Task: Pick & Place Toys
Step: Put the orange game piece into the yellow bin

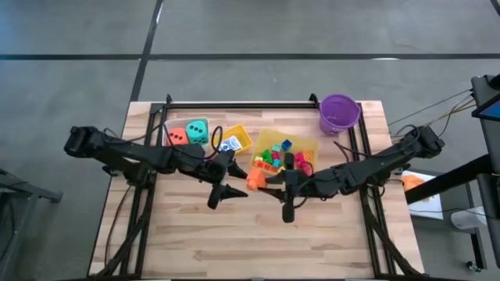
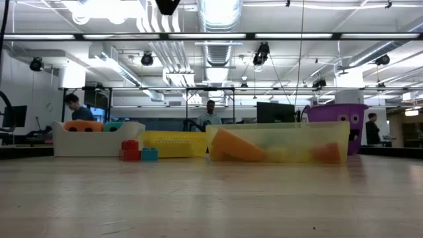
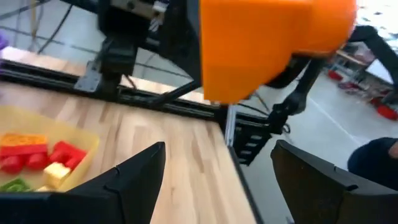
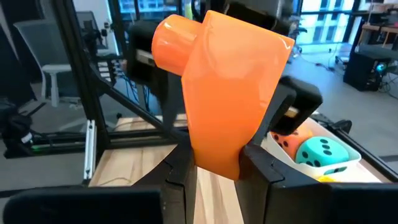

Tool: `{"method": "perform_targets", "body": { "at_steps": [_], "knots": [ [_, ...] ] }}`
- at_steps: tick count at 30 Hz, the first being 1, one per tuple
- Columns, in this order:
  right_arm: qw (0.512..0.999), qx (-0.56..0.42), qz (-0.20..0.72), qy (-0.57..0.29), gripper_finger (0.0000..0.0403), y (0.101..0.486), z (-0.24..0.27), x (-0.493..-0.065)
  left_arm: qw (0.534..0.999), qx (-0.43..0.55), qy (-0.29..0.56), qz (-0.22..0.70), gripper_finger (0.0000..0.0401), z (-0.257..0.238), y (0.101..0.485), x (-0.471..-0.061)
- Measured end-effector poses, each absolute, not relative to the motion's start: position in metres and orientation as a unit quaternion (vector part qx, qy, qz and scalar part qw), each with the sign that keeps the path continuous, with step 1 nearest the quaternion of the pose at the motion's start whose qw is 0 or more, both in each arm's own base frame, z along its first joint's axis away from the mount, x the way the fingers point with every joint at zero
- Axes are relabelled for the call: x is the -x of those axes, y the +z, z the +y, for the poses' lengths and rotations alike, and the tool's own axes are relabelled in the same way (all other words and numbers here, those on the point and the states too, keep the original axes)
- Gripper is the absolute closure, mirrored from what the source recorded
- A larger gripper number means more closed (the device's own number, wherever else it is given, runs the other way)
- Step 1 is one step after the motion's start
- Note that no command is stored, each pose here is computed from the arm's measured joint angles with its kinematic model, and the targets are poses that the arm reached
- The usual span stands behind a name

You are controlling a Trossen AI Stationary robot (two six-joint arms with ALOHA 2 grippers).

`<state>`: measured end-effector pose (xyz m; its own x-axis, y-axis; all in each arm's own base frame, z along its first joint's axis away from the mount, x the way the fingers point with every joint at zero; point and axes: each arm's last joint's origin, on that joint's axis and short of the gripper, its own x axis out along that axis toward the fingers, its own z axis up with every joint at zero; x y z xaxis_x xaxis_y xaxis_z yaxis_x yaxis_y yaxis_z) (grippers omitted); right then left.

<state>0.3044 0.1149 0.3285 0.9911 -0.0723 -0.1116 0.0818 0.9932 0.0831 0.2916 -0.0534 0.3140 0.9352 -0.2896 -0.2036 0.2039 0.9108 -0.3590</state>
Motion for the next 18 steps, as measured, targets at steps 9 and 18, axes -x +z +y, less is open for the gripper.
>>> {"method": "perform_targets", "body": {
  "at_steps": [9, 18],
  "knots": [
    [0.984, -0.05, 0.131, -0.114, 0.0332, 0.333, 0.093, -0.275, 0.959, 0.183, -0.011, 0.214, 0.0111, -0.044, 0.308, -0.268],
    [0.926, -0.095, 0.292, -0.218, 0.0333, 0.312, 0.041, -0.25, 0.938, 0.194, 0.077, 0.276, 0.0111, -0.036, 0.297, -0.256]
  ]
}}
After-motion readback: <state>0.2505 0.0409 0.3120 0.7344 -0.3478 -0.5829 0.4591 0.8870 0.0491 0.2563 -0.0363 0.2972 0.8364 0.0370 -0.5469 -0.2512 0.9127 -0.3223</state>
